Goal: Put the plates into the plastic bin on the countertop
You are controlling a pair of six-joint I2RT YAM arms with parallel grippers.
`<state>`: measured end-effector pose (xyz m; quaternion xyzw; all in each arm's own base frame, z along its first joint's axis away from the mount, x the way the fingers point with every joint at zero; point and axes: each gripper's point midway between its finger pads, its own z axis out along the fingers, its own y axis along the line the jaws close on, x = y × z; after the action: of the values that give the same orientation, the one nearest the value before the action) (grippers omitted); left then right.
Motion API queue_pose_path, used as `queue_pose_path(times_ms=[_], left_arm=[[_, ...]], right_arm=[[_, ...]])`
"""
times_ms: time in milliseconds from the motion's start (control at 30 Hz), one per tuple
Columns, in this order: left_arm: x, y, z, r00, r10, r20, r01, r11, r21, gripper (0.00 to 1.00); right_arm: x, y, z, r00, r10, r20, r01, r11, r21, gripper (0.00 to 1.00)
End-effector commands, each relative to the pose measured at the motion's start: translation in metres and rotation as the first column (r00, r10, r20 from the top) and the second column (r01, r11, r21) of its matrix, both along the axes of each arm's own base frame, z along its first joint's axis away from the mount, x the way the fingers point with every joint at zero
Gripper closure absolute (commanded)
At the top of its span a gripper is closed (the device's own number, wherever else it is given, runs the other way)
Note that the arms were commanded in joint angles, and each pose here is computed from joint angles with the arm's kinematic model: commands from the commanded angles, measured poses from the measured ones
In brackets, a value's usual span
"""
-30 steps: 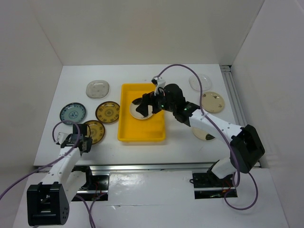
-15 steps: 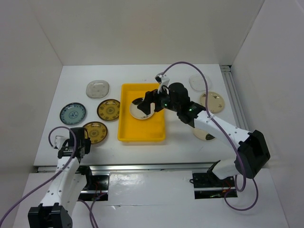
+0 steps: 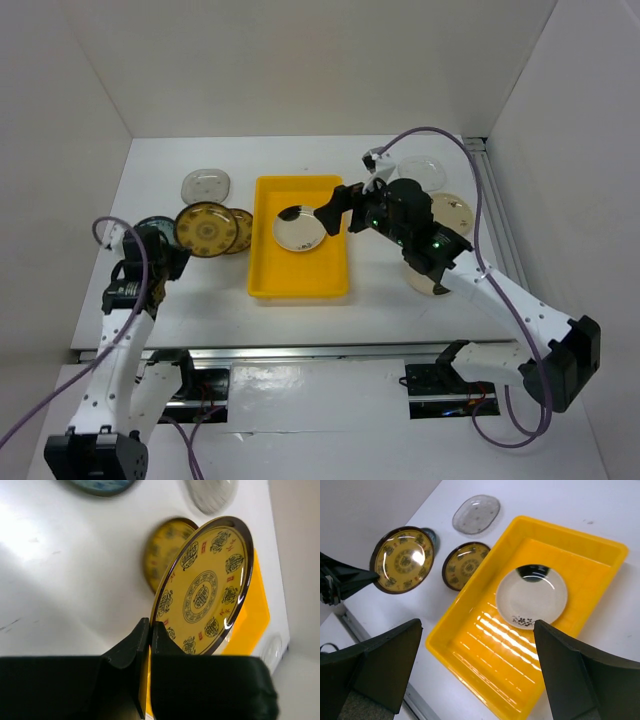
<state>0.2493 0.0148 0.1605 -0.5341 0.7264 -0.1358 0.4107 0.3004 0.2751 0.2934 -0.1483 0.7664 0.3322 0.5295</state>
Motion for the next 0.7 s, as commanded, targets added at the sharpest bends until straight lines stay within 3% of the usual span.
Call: queue_pose_path(times_ms=[0,100,133,200,433,667], left_arm=[[0.058,-0.051,0.052,0.905,-0.368,0.213,0.358,0.930,0.083,1.00],[0.099,-0.102,0.036,0.806,-0.581,0.111,0.575,0.814,0.086,1.00],[0.114,-0.114,0.042,0.781,-0.615,0.113,0.607,0.789,0.095,1.00],[0.131,-0.141,0.012,0.726,-0.685,0.062,0.682,0.728,0.068,1.00],[0.157,-0.183,-0.040,0.647,-0.763,-0.009,0.762,0.646,0.034,1.00],[0.168,-0.191,-0.061,0.630,-0.775,-0.045,0.777,0.629,0.034,1.00]], right_arm=[[0.003,-0.037,-0.004,0.989,-0.150,0.009,0.150,0.988,-0.044,0.00],[-0.001,-0.053,-0.005,0.982,-0.191,0.001,0.191,0.981,-0.045,0.00],[-0.002,-0.058,-0.004,0.979,-0.202,-0.007,0.202,0.979,-0.041,0.00],[-0.003,-0.065,-0.001,0.975,-0.221,-0.002,0.221,0.974,-0.038,0.00],[-0.006,-0.082,-0.008,0.967,-0.253,-0.027,0.251,0.966,-0.067,0.00],[-0.005,-0.095,-0.023,0.963,-0.262,-0.061,0.257,0.963,-0.077,0.00]])
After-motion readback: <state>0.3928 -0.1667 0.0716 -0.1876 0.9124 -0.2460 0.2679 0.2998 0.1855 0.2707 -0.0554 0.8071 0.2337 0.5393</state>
